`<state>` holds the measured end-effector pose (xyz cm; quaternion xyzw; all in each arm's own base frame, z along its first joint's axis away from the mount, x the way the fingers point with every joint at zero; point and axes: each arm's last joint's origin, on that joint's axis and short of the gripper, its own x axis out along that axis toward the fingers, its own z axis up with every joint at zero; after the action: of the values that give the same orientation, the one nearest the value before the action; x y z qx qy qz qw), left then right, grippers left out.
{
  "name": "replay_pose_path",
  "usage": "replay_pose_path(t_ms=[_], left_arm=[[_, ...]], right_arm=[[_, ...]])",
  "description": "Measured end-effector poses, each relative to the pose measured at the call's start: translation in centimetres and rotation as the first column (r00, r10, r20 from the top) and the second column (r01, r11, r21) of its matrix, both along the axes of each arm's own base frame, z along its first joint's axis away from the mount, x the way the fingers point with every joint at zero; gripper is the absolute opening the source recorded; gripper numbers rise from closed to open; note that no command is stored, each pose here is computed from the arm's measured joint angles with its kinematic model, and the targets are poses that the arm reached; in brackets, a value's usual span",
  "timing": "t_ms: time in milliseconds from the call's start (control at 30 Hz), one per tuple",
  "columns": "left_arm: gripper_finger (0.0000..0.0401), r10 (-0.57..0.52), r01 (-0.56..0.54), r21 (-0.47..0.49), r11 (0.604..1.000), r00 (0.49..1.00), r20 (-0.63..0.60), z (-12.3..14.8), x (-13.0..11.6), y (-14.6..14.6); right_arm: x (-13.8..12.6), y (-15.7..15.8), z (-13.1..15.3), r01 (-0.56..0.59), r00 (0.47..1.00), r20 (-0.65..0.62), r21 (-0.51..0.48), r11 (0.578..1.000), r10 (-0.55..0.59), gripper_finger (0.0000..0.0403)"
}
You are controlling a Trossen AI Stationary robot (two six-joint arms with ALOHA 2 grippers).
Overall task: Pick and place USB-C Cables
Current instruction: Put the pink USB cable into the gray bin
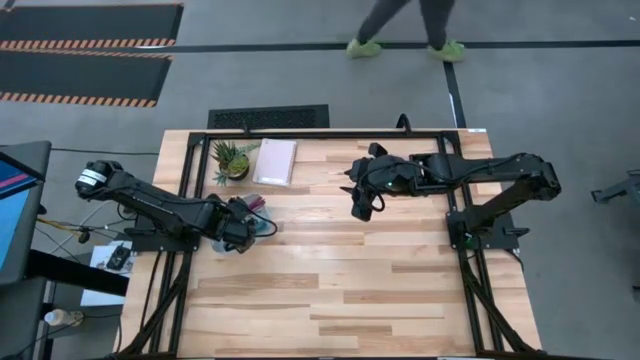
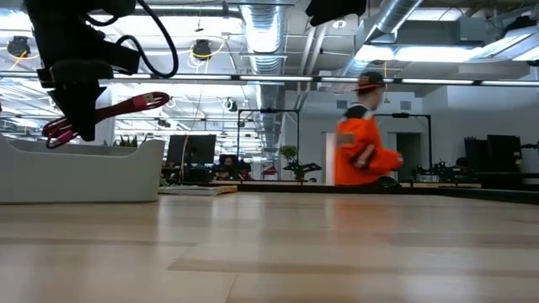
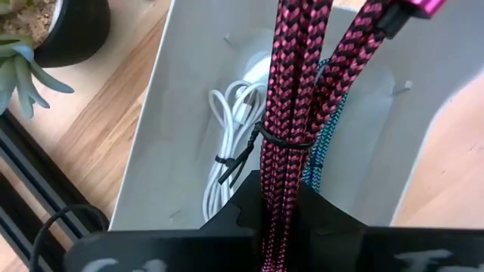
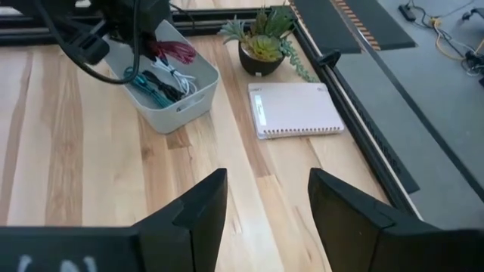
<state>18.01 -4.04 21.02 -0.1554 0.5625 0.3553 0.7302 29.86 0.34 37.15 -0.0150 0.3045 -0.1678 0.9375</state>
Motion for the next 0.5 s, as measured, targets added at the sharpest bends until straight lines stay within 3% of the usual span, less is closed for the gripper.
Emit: replay_pose_path(t_ms=[500], left_arm=[[0.0000,0.008,-0.012,-0.051,0.999,0.998,-0.063,-1.2,-0.5,0.6]], right_arm=[[-0.2,0.1,-0.3,0.020,1.000,-0.020,0.031,0.999,-0.019,0.0205]])
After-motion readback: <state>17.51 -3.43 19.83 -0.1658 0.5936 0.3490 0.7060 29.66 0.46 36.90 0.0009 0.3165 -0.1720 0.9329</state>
